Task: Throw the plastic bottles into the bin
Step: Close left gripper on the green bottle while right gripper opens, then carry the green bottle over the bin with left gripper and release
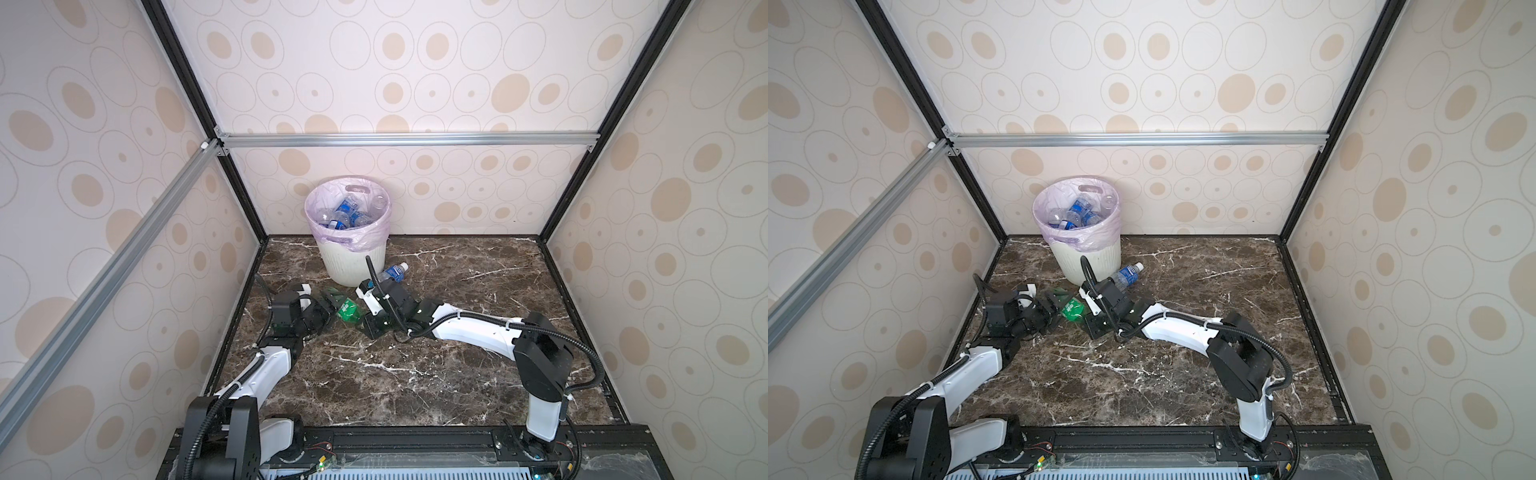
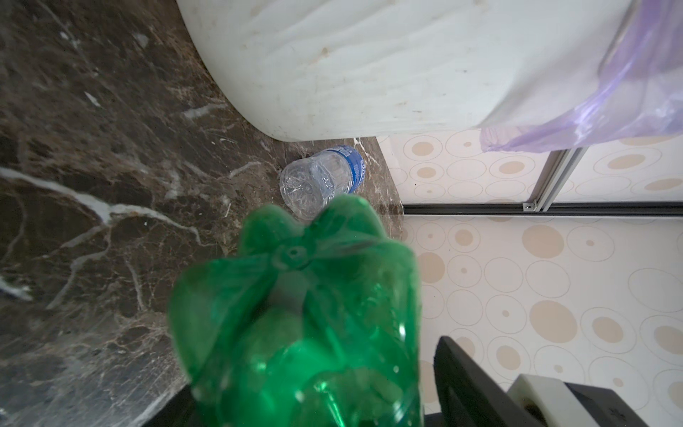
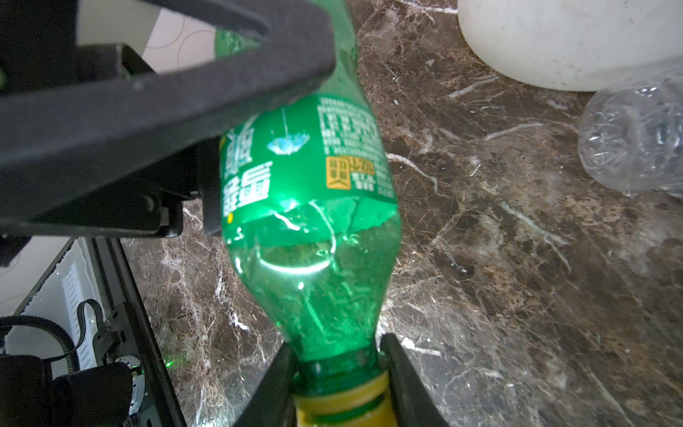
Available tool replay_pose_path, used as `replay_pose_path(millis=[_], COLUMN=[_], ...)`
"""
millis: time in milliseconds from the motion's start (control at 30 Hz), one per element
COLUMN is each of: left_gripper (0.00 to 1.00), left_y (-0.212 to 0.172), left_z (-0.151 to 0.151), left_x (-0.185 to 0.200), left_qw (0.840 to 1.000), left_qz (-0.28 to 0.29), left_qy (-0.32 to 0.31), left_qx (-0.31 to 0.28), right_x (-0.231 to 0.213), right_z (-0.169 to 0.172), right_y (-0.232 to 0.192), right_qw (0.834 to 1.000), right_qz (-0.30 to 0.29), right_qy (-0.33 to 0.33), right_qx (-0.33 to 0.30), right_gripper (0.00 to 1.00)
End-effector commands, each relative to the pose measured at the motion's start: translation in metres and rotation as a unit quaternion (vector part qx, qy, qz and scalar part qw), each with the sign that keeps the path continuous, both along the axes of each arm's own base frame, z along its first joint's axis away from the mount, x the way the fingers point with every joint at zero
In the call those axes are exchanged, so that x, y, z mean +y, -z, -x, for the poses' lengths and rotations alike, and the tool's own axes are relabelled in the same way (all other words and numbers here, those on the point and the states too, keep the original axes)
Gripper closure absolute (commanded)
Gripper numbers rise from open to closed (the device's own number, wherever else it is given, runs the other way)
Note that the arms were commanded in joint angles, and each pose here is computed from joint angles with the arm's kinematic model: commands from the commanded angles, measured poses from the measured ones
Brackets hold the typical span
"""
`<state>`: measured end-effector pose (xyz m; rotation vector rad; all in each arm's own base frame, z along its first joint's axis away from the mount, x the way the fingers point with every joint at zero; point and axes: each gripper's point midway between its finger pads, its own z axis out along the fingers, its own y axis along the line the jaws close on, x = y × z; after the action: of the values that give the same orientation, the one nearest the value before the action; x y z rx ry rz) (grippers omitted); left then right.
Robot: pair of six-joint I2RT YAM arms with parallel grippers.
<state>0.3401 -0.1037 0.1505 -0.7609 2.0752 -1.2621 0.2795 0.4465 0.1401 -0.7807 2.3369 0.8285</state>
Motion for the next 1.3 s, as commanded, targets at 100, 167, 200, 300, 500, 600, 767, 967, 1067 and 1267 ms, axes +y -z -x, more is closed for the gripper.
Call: replay_pose_path(millis=[100,167,200,300,500,600,767,967,1067,1267], left_gripper=[0.38,0.42,0.44,0.46,0.49,0.50,0.50,0.50,0.51,0.52], left_y=[-0.030,-0.032,-0.032,-0.033,-0.043,-0.056,-0.091,-0.139,-0.167,-0.237], left_z=[-0.013,-0.014,-0.014,-0.015,-0.020,-0.026,-0.036,-0.046,-0.052,-0.067], left_x=[0.002,0.004,0.004,0.005,0.008,0.011,0.015,0.025,0.029,0.032], left_qw=[0.999,0.999,0.999,0.999,0.998,0.997,0.994,0.984,0.979,0.966], left_qz=[-0.003,-0.009,-0.012,-0.014,-0.031,-0.049,-0.065,-0.115,-0.124,-0.130], left_qy=[-0.012,-0.015,-0.016,-0.016,-0.021,-0.023,-0.033,-0.048,-0.060,-0.079], left_qx=[-0.042,-0.044,-0.044,-0.042,-0.047,-0.055,-0.085,-0.125,-0.149,-0.211], right_x=[0.004,0.004,0.003,-0.001,-0.014,-0.025,-0.041,-0.054,-0.061,-0.079], right_z=[0.002,0.003,0.003,0.002,-0.002,-0.006,-0.013,-0.025,-0.032,-0.046], right_y=[-0.028,-0.031,-0.032,-0.037,-0.056,-0.073,-0.108,-0.145,-0.165,-0.199], right_qw=[1.000,0.999,0.999,0.999,0.998,0.995,0.989,0.981,0.976,0.966], right_qz=[-0.024,-0.025,-0.026,-0.022,-0.015,-0.020,-0.018,-0.025,-0.038,-0.054], right_qy=[-0.004,-0.006,-0.006,-0.002,0.012,0.030,0.054,0.079,0.090,0.115], right_qx=[-0.020,-0.022,-0.024,-0.033,-0.067,-0.095,-0.140,-0.175,-0.193,-0.224], right_gripper=[0.67,0.58,0.54,0.41,0.20,0.11,0.00,0.00,0.00,0.00])
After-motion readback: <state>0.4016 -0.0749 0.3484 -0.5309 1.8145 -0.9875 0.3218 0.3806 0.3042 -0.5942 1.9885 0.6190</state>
